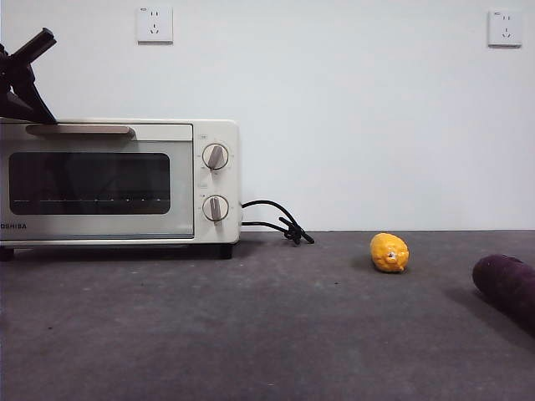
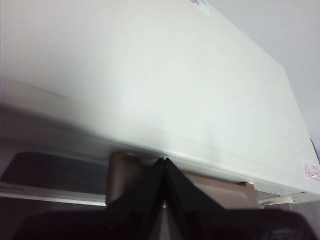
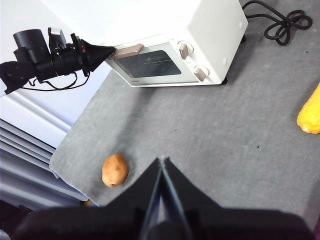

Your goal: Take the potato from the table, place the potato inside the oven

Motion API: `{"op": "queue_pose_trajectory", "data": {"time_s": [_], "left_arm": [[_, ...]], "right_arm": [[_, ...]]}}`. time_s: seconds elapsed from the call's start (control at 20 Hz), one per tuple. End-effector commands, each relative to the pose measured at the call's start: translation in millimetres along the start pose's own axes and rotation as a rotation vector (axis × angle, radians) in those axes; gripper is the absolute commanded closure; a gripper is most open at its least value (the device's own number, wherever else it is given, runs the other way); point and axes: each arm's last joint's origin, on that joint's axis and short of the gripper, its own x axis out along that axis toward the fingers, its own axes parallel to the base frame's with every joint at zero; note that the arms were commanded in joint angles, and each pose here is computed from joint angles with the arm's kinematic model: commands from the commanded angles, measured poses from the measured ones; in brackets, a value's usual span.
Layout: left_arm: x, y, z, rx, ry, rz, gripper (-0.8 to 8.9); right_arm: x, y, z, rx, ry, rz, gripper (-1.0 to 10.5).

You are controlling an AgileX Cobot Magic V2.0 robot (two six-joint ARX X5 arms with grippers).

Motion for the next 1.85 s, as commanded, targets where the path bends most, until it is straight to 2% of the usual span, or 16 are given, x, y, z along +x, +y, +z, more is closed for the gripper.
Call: {"op": "queue_pose_trajectory", "data": {"time_s": [0.05, 1.0, 1.5, 1.85], "left_arm": [[11.8, 13.3, -17.5, 0.002, 0.107, 0.059, 8.19], [9.1, 18.2, -36.3, 0.095, 0.281, 0.137, 8.19], [13.6, 8.6, -52.9, 0.25, 0.376, 0.248, 8.19], [19.4, -4.1, -62.1, 0.303, 0.404, 0.252, 8.19]], "right_arm": [[-0.8, 1.3, 1.4, -0.019, -0.007, 0.002, 9.5], [-1.2, 1.1, -0.6, -0.005, 0.005, -0.012, 9.5], [-2.5, 2.7, -1.9, -0.003, 0.007, -0.004, 9.5], [-2.5, 2.5, -3.1, 0.007, 0.017, -0.006, 9.5]]}}
